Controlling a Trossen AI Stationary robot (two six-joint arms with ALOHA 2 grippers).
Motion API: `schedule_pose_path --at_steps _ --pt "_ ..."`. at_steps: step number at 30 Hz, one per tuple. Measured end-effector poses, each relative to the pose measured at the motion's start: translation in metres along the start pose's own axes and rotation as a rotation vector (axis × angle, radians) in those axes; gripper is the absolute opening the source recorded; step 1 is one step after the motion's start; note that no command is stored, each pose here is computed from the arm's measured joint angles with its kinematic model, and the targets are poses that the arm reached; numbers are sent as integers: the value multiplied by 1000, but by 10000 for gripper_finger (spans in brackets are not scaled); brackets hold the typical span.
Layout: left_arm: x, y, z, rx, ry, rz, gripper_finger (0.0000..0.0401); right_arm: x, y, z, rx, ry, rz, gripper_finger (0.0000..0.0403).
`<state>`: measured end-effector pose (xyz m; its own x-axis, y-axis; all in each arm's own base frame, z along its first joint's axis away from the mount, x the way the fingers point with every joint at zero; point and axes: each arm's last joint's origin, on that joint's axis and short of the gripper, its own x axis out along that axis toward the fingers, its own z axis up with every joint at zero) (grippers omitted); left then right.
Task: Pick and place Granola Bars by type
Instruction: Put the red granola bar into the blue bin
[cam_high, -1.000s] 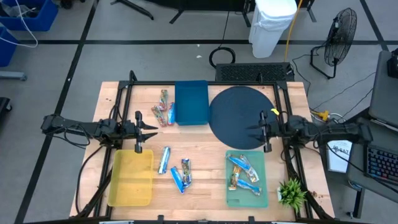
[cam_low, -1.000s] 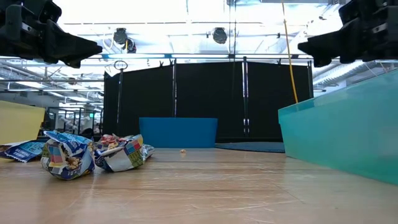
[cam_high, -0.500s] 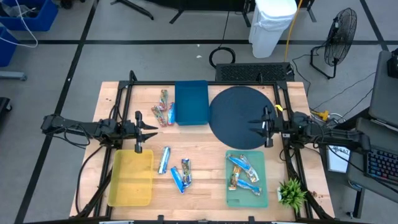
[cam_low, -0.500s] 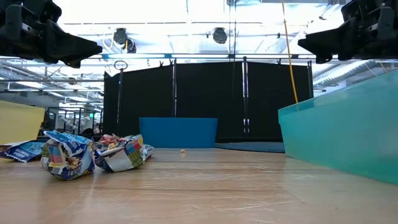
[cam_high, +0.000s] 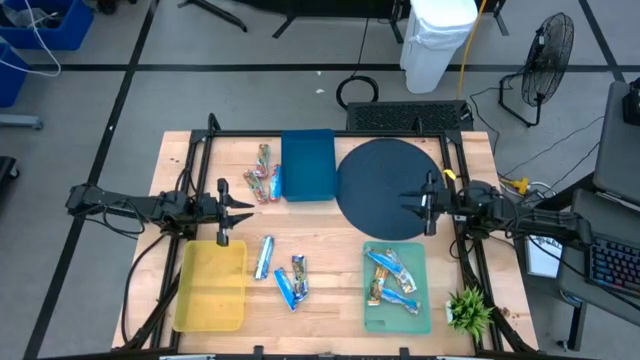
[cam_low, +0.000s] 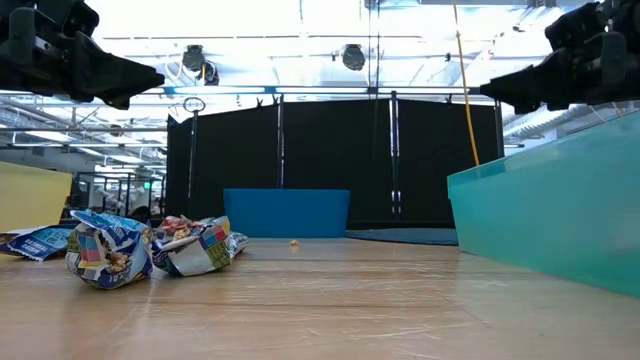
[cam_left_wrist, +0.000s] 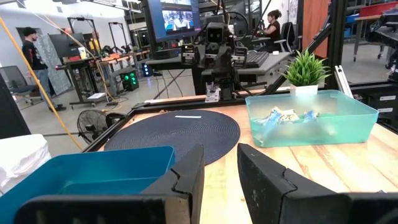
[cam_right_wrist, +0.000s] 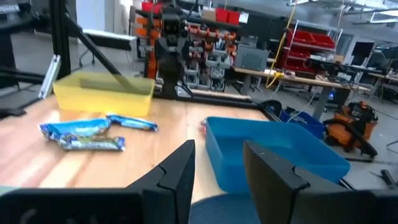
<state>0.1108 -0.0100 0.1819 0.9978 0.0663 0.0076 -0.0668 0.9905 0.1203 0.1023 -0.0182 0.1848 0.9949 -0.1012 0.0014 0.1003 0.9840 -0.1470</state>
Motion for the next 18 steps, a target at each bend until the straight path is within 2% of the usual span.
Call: schedule_pose_path --at_steps 18 --pt "0 0 0 0 -1 0 102 0 -1 1 3 -6 -26 125"
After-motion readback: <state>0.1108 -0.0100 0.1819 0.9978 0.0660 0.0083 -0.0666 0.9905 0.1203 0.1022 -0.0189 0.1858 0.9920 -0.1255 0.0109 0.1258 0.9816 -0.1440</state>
